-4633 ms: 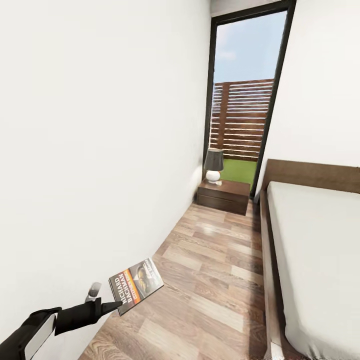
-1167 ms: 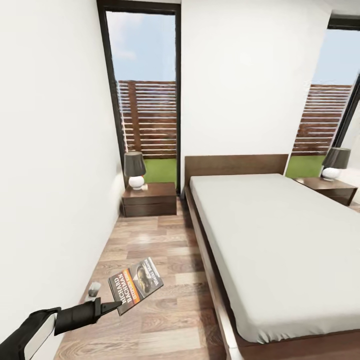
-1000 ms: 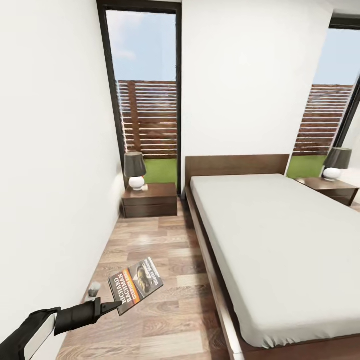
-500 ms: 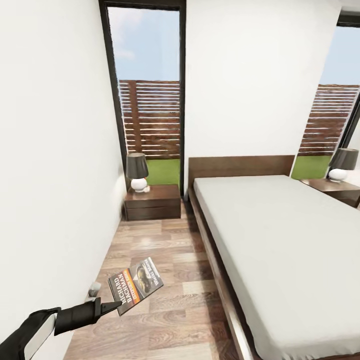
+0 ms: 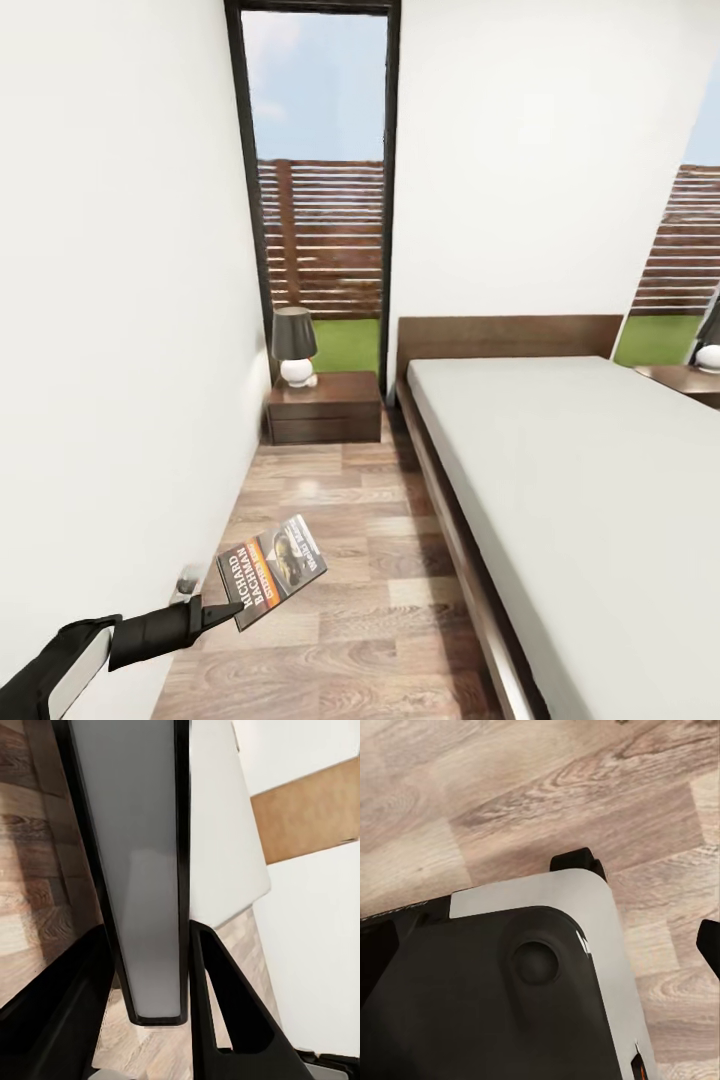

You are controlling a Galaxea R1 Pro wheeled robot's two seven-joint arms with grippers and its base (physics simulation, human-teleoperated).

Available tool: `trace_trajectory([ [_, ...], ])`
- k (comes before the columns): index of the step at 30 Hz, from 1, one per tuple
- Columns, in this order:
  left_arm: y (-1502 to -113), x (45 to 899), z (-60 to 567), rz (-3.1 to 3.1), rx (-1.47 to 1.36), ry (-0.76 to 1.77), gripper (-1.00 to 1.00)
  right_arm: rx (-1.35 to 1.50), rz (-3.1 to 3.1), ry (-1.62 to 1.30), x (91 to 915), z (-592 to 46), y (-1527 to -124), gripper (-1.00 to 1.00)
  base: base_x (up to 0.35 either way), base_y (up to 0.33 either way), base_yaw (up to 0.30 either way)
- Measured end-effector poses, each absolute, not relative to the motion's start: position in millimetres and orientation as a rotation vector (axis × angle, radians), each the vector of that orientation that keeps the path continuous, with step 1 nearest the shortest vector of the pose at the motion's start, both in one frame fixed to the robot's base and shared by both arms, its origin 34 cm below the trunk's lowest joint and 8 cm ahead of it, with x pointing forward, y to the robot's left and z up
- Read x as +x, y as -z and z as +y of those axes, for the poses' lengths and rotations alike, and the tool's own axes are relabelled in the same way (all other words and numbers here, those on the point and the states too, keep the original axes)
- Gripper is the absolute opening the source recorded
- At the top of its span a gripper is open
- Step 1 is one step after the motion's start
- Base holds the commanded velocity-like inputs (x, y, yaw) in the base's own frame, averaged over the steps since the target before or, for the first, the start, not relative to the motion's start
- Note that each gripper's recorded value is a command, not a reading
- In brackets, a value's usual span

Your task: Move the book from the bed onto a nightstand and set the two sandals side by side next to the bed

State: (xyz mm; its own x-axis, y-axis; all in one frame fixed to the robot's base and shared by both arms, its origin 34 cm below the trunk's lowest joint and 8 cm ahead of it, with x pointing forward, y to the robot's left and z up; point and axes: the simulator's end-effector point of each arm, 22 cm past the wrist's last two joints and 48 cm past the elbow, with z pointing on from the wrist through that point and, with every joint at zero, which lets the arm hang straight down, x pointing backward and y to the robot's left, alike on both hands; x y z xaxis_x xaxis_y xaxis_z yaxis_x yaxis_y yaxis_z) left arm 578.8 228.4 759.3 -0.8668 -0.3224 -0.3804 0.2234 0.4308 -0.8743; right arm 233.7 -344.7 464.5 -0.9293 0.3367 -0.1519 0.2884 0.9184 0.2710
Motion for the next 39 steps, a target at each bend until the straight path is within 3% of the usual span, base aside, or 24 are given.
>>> trace_trajectory([
  [25,-758.8,579.1,228.0,2.189,-0.084,1.444,-1.00,0.475,2.883,-0.364,233.7,-344.7,-464.4,1.00,0.170,0.130,0.045],
  [39,-759.5,579.7,226.8,2.186,-0.088,1.448,-1.00,0.475,2.883,-0.364,233.6,-344.7,-464.4,1.00,0.167,0.030,-0.010],
])
